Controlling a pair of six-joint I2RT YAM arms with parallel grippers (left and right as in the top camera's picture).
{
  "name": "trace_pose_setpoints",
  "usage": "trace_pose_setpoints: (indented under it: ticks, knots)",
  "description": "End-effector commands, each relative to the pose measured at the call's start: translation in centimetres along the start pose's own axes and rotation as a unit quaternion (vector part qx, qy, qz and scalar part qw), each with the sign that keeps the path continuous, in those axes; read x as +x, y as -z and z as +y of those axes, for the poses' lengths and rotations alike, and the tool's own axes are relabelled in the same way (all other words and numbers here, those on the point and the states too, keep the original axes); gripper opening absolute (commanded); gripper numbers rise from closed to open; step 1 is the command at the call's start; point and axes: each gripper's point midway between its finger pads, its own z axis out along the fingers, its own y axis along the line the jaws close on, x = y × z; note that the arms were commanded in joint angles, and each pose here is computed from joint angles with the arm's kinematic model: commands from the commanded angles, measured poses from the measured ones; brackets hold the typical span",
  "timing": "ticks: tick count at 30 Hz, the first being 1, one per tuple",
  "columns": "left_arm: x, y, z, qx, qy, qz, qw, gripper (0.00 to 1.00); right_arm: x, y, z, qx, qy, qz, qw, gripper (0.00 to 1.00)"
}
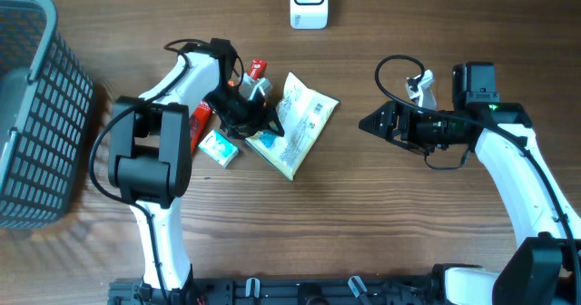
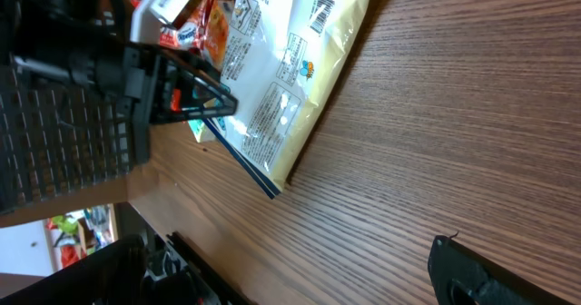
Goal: Scan the item barcode
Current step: 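Reach the left gripper over the pile and grasp the white wipes pack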
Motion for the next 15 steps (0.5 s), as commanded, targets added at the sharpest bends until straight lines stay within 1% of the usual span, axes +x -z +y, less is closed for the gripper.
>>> trace_pose_setpoints:
  ticks: [1,2,4,8,11,15]
  knots:
    - [0.9,-2.0,0.6,0.011,0.033,0.013,0.999,0.68,-0.3,0.0,0.1,0.002,0.015,-0.002,1.000,1.00]
    - [1.0,-2.2,0.7,0.011,0.035,0.014,0.999,0.64,-0.3,0.0,0.1,0.002,0.015,-0.003,1.000,1.00]
    - [1.2,-2.4,0.9,0.011,0.036,0.016,0.999,0.48,-0.4,0.0,0.1,0.004,0.016,-0.004,1.000,1.00]
    - [1.2,-2.4,0.2,0.032,0.038,0.016,0.999,0.05,-0.4,0.0,0.1,0.004,0.016,-0.004,1.000,1.00]
    - [1.5,-2.3,-0.2,0.041,0.043,0.022,0.998,0.04,-0.5,0.0,-0.5,0.022,0.015,-0.007,1.000,1.00]
    - [2.3,-1.8,-1.7,0.078,0.051,0.034,0.995,0.04,-0.7,0.0,-1.2,0.042,0.016,-0.012,0.999,1.00]
